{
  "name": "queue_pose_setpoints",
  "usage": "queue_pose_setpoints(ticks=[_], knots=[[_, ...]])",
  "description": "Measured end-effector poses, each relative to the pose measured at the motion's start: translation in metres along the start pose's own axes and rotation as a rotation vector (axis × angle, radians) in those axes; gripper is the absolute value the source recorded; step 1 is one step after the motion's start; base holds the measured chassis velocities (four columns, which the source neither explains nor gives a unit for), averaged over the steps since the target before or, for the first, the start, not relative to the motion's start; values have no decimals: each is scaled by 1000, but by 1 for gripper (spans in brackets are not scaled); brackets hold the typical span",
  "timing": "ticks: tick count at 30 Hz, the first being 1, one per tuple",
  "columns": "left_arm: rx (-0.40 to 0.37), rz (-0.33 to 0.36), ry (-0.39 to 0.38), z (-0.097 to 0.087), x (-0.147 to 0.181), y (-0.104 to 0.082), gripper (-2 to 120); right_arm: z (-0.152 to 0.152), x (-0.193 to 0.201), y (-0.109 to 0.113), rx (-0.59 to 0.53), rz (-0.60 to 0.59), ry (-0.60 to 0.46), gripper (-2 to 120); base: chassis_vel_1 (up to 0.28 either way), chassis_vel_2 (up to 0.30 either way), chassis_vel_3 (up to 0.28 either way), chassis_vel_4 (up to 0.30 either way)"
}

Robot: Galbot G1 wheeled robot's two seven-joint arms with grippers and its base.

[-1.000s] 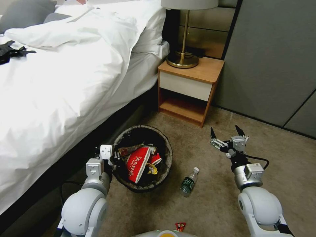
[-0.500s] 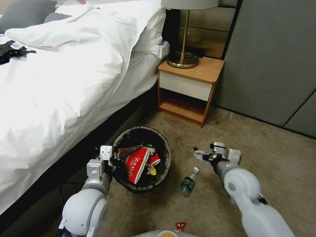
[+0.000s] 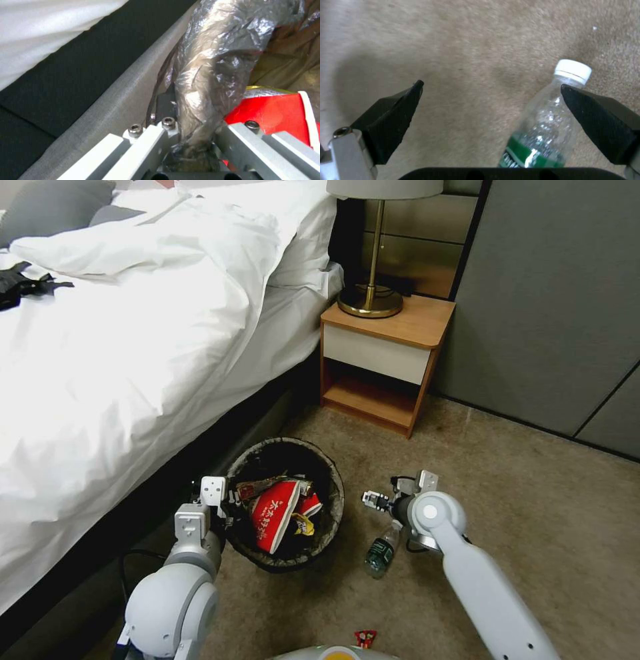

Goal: Pick up the trash bin, then pick up the garbage from the floor and place it into the trash bin.

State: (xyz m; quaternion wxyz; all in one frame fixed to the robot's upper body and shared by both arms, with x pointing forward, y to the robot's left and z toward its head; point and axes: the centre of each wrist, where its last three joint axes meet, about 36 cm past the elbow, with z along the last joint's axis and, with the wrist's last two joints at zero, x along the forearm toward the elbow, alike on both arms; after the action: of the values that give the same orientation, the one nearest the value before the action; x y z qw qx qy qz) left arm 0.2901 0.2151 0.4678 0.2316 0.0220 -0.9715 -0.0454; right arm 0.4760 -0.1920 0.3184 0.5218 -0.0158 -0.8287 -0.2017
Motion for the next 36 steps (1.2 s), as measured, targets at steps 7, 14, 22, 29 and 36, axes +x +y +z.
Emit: queue_pose_setpoints(ticks=[7,14,22,29,36], knots=[[2,2,2,1,0,0,0,3,-22,-1,-11,63,14,100,0,0,0,0],[1,10,2,3,-4,0,0,8,-30,-17,-64,115,9,100,0,0,0,0],[5,21,0,3,-6,-2,0,20,-38,-19,-78,142,23,100,0,0,0,0],[3,23,1,3,-7,-2,0,34,-49,-23,-78,160,39,100,0,0,0,0],[4,24,0,3,-7,-2,0,47,-56,-22,-80,157,56,100,0,0,0,0]])
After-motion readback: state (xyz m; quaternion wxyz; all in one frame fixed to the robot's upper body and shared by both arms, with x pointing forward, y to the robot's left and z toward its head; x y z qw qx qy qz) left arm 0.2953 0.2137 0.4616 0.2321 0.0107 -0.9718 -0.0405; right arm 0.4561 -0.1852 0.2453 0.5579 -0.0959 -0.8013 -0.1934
